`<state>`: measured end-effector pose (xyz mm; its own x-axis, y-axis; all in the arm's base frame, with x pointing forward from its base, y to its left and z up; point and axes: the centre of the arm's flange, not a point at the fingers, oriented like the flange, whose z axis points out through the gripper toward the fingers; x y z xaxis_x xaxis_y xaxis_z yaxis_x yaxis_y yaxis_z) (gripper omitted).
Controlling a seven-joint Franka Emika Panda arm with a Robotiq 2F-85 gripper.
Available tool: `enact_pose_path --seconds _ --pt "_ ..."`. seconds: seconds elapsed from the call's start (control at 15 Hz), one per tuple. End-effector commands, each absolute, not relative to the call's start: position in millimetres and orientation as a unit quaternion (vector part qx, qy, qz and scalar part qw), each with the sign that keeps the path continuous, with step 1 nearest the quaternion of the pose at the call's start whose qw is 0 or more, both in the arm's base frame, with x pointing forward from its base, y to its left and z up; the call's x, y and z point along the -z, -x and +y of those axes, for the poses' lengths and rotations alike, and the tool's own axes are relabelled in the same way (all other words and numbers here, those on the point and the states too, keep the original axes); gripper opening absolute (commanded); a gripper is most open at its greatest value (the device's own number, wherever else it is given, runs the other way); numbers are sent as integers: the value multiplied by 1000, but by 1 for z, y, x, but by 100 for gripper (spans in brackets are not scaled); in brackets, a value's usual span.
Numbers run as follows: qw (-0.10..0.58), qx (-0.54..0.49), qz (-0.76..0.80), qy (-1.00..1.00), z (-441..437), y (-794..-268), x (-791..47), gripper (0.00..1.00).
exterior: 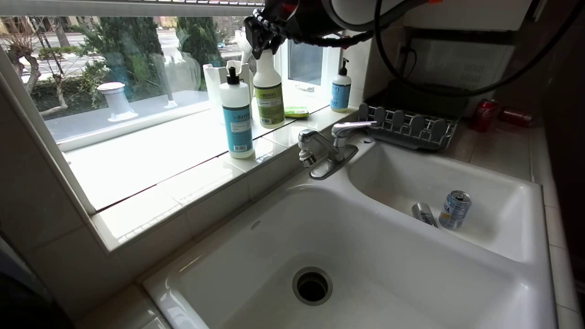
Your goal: Move the first left bottle to the right
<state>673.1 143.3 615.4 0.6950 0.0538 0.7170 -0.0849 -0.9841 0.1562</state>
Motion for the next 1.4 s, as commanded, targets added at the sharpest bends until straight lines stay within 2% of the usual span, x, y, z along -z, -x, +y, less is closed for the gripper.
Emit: enact_pose_path --seconds 0.0,1.07,1.13,1.2,1.33 --pt "73 -397 -26 -914 137 -678 -600 19" --pt "70 -368 -33 -927 148 -680 -567 19" --pt "75 -370 -34 -926 148 -679 -569 69" --pt "79 -370 -35 -925 149 -677 -572 70" --pt "83 -379 -34 -921 150 -673 -582 84"
